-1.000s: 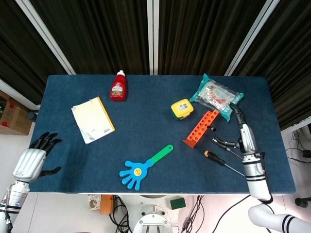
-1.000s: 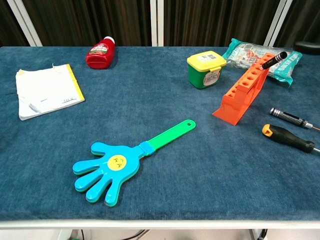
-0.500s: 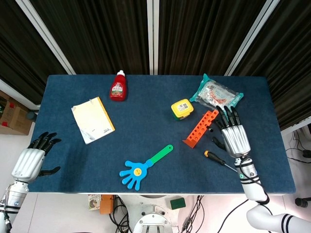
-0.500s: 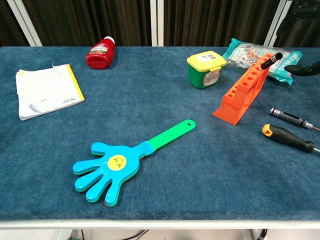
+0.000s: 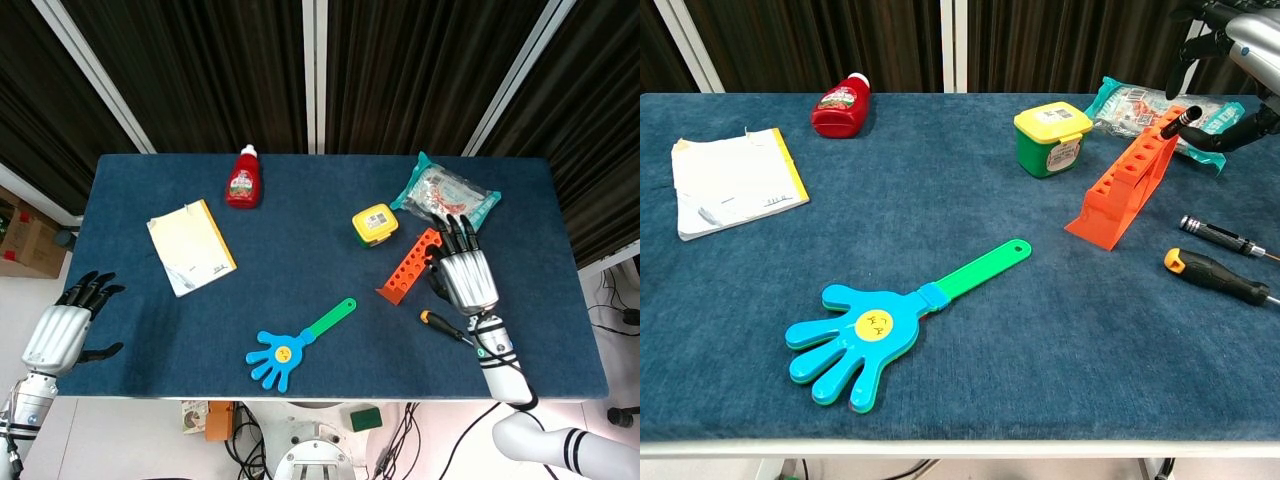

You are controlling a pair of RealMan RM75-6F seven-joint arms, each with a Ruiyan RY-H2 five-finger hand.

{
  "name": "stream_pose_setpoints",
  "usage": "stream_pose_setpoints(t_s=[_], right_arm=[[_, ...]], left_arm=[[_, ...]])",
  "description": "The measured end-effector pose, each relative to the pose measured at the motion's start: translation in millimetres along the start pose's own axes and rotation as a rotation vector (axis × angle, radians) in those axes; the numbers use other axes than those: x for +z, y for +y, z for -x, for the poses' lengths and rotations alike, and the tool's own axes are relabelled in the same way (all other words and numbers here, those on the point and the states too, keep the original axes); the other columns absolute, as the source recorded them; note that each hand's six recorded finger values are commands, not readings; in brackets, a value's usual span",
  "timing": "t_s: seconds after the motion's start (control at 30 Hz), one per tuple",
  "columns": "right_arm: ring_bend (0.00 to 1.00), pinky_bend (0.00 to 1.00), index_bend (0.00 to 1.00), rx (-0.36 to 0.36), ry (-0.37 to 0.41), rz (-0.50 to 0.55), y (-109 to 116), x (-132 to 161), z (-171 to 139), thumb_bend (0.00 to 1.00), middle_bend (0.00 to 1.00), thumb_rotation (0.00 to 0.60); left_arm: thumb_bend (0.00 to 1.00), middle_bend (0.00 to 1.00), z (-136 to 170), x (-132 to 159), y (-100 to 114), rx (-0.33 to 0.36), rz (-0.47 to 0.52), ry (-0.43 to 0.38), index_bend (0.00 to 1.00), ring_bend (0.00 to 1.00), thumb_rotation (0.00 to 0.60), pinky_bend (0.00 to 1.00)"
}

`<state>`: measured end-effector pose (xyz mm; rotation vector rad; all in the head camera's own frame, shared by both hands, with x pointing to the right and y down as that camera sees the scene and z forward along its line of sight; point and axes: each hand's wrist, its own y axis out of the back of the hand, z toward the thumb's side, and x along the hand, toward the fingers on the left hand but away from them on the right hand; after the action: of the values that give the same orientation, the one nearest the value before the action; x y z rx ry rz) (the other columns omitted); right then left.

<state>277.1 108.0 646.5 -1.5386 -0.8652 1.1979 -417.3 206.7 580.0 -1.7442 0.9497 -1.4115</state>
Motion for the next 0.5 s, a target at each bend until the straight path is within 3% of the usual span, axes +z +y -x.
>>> stream_pose_setpoints(t_s=[0.5], right_arm=[[0.0, 0.0, 0.53, -0.005, -0.022, 0.018, -1.8, -5.1, -0.8, 0.35, 0.03, 0.6]], left_arm=[[0.01, 0.11, 0.2, -0.2, 0.4, 0.002, -0.001, 0.001, 0.22, 0.04, 0.6, 0.23]])
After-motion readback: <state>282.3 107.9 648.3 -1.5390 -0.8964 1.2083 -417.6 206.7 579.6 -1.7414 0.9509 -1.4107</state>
